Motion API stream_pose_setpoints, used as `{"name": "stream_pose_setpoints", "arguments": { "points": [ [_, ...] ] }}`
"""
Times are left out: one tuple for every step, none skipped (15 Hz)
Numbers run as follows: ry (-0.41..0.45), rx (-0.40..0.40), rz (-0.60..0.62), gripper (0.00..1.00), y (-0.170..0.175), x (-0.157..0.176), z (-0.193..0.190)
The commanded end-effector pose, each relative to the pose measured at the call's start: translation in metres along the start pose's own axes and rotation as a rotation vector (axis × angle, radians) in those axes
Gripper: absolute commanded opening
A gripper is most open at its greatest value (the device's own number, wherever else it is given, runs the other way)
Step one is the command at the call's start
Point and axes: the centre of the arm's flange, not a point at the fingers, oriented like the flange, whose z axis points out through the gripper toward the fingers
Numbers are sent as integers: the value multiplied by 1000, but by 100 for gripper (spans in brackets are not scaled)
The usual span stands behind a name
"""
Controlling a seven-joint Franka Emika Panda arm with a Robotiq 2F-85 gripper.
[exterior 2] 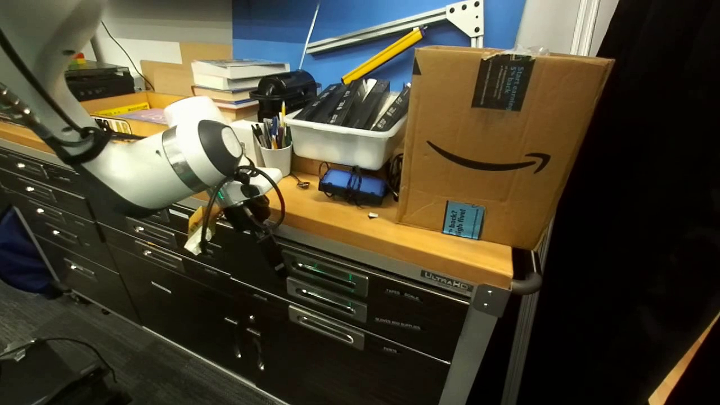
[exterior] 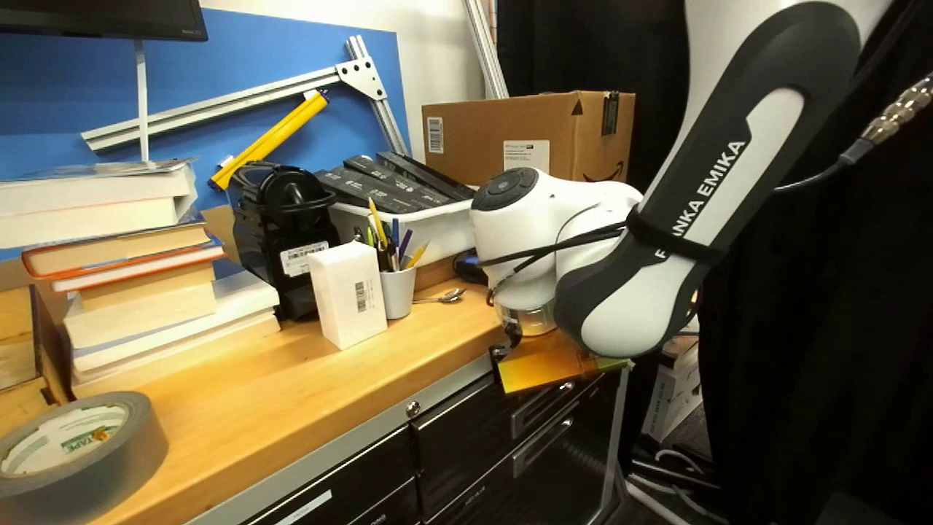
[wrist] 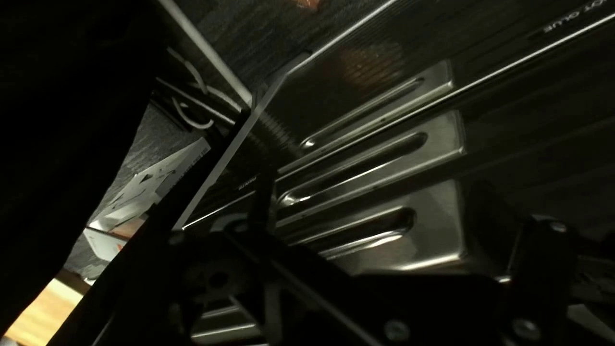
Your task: Put the blue block inside the open drawer then close the drawer
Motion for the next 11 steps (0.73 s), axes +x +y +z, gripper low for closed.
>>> {"name": "stream_pose_setpoints", "arguments": {
  "points": [
    [92, -49, 44, 100, -30, -6, 10],
    [107, -61, 46, 100, -31, -9, 8],
    [125, -67, 49, 100, -30, -12, 3],
    [135, -68, 51, 100, -29, -15, -2],
    [110, -45, 25, 100, -25, -17, -16],
    [85, -30, -10, 100, -22, -17, -27],
    [49, -2, -69, 100, -15, -15, -44],
    [16, 33, -125, 100, -7, -10, -62],
    [3, 66, -162, 100, -1, -7, -76],
    [-11, 107, -194, 100, 4, -2, -89],
    [25, 42, -127, 100, -28, -29, -34]
  ]
}}
